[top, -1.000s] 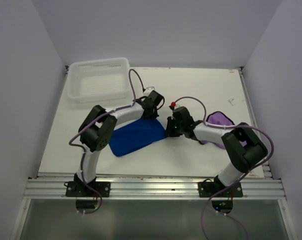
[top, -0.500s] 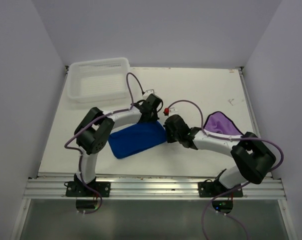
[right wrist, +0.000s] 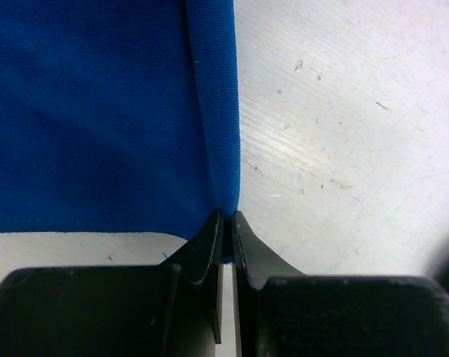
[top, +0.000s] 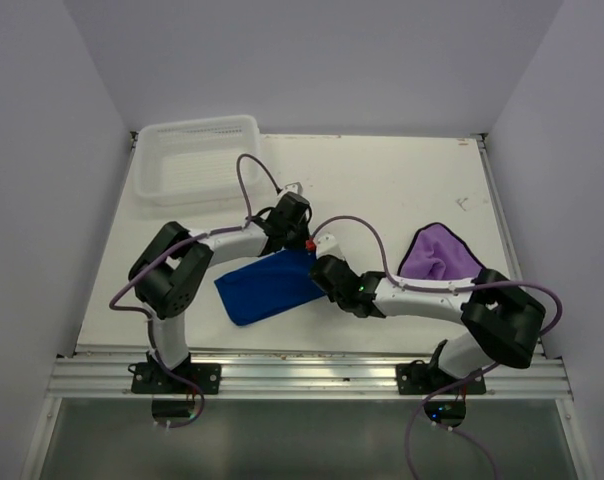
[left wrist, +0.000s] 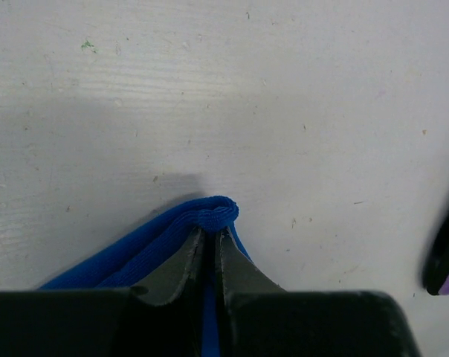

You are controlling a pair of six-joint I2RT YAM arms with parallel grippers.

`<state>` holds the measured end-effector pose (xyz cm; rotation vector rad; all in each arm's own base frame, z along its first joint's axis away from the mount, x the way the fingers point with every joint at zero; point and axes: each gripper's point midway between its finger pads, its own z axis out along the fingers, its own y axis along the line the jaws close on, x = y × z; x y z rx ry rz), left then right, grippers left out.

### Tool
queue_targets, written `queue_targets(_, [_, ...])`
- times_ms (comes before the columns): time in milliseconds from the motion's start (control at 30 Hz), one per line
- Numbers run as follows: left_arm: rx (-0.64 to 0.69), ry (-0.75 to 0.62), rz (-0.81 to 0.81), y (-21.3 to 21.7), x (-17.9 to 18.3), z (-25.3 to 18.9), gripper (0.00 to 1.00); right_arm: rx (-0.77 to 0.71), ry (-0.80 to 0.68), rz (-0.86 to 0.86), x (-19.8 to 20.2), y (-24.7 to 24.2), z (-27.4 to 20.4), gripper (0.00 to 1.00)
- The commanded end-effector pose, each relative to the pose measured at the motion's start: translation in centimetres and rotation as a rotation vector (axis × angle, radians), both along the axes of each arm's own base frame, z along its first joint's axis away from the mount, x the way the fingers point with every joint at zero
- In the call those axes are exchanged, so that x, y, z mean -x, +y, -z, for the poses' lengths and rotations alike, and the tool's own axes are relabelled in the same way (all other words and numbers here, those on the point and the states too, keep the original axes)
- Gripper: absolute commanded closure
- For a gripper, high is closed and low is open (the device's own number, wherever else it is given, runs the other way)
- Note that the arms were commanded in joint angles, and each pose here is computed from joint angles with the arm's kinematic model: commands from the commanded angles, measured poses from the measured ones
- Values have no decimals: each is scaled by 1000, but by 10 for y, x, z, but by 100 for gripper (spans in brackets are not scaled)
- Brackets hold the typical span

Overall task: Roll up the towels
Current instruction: Roll the towel

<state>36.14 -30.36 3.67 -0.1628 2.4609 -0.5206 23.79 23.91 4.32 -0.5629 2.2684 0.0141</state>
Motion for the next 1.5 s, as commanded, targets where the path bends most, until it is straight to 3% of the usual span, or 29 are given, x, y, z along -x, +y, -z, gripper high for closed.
queue_targets(0, [81,-167,-88,10,-36,-46,100,187,-48,-6,6,-20,-4,100])
queue_targets(300, [112,-147,-99,19,-31,-38,100,414,-123,-113,27,-1,8,100])
queue_targets(867, [116,-144,-86,33,-26,-35,100,683,-177,-202,41,19,15,100])
queue_targets(1267, [89,-131,-96,47,-19,-16,100,750,-167,-231,48,34,24,100])
queue_targets(1467, [70,-127,-101,53,-15,-6,100,654,-165,-225,50,51,12,95])
